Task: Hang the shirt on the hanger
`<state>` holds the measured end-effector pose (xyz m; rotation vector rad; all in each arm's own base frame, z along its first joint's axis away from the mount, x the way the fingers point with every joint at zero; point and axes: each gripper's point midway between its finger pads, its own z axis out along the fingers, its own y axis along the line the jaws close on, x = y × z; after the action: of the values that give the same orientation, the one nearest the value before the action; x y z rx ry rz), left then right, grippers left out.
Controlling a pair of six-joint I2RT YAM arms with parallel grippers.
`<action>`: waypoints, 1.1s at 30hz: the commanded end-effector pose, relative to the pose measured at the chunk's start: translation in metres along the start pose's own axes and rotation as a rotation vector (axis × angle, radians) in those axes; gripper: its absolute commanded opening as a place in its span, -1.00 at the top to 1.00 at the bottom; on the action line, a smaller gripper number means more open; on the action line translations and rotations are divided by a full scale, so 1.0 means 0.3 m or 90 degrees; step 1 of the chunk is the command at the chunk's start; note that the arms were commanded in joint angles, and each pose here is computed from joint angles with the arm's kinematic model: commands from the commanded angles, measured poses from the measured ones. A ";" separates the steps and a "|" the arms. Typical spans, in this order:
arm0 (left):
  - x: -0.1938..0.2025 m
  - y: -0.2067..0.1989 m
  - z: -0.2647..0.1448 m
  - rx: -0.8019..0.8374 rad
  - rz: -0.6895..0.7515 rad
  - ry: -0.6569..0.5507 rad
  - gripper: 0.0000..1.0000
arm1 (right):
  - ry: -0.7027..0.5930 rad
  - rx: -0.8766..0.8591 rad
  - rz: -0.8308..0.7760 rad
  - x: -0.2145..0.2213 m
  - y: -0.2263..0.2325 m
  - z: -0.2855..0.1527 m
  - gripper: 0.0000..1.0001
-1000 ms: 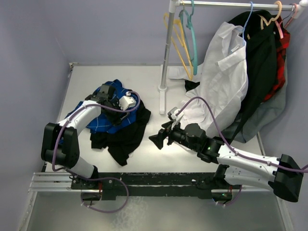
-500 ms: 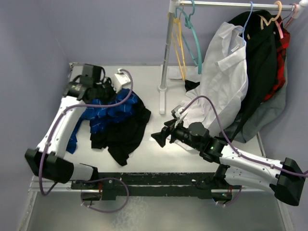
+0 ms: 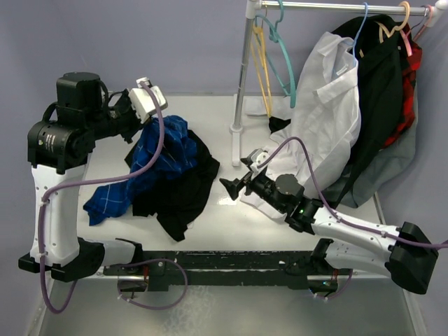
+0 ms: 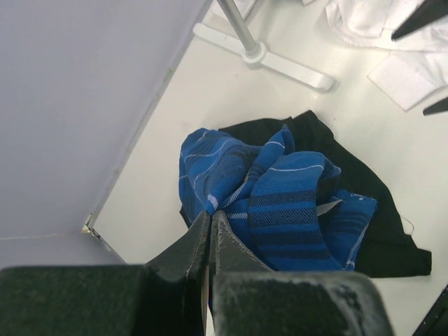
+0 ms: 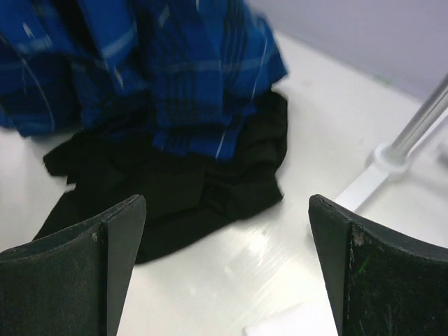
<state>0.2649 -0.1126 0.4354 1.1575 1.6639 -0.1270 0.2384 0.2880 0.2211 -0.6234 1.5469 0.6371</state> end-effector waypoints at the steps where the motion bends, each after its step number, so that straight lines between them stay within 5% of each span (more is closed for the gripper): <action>1: 0.017 -0.009 -0.009 0.013 0.014 0.021 1.00 | -0.241 0.023 -0.099 -0.317 -0.025 0.008 -0.99; 10: 0.042 -0.025 0.000 0.020 0.008 0.031 1.00 | -0.273 -0.154 -0.059 -0.505 0.177 0.137 -0.59; 27: 0.067 -0.050 0.030 0.046 -0.009 0.038 1.00 | -0.275 -0.191 -0.048 -0.555 0.290 0.320 -0.63; 33: 0.066 -0.054 0.031 0.051 -0.009 0.037 1.00 | -0.274 -0.171 -0.060 -0.549 0.288 0.387 -0.45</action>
<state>0.2607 -0.1086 0.3969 1.2153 1.7981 -0.1610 0.2633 0.4309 0.3470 -0.7486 1.1250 0.8610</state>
